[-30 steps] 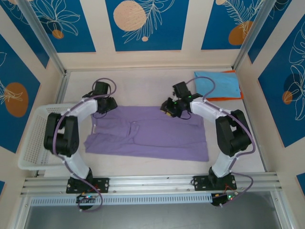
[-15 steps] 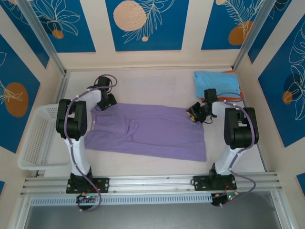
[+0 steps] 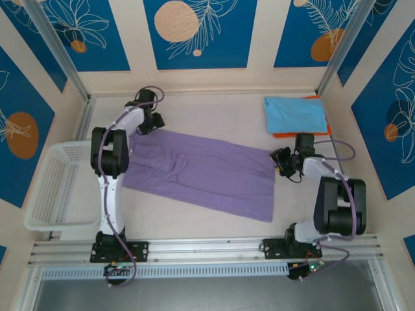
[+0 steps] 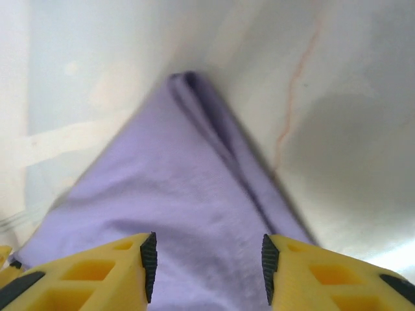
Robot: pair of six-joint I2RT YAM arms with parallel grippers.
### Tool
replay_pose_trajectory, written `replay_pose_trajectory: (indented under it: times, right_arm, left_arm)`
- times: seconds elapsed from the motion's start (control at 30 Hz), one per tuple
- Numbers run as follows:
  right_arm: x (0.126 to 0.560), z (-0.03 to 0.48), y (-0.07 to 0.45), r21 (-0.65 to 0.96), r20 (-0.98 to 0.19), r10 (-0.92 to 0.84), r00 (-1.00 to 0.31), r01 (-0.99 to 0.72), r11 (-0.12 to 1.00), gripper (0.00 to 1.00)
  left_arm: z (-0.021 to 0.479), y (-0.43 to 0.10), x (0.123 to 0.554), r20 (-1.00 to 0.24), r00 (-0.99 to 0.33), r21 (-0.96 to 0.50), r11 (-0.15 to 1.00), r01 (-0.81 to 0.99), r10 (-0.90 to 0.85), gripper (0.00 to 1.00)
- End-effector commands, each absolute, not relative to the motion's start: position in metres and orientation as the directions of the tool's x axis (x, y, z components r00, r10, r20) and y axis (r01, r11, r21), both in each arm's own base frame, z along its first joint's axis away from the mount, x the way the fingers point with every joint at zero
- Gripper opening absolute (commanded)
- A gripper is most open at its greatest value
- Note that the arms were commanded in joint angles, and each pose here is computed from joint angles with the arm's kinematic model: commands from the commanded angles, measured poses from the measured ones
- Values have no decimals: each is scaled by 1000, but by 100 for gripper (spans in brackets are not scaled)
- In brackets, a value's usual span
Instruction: Fold and stack the t-shirts
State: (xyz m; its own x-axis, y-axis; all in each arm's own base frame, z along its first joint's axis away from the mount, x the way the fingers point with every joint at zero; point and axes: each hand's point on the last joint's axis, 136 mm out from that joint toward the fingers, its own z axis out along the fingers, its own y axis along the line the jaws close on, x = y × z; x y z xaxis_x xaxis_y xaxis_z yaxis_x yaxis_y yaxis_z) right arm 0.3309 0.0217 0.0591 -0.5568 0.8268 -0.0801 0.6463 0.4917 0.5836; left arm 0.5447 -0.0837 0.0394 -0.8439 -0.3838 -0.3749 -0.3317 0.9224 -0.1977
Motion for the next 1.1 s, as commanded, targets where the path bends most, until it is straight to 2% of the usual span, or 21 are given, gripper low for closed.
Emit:
replay_pose_trajectory:
  times: [0.0,0.1,0.27,0.47,0.57,0.77,0.93,1.07]
  right_arm:
    - [329,80,30,587,-182,792,-582,582,563,50]
    - [331,86,55,568,-215,710,-670,506,649,49]
    - [332,74,99,483,-185,543,-819,405,776,43]
    - [332,63,131,391,-190,396,-898,301,870,41]
    - [337,57,141,354,-183,343,-921,264,897,41]
    - [347,42,160,303,-115,258,-959,214,929,37]
    - [341,34,163,288,-82,267,-960,234,929,38]
    - [323,21,171,303,-8,272,-962,257,917,38]
  left_arm:
    - [50,-103,552,-367,-871,-210,942,-263,-326,59]
    - [56,-119,566,-373,-874,-256,940,-224,-311,59]
    - [69,-156,576,-384,-885,-326,936,-136,-263,60]
    - [125,-158,557,-485,-828,-319,938,-133,-282,71]
    - [135,-145,533,-508,-802,-282,941,-188,-312,75]
    - [94,-115,490,-493,-782,-220,924,-312,-381,64]
    - [61,-114,491,-420,-834,-160,934,-320,-358,62]
    - [38,-124,498,-381,-860,-160,941,-299,-338,61]
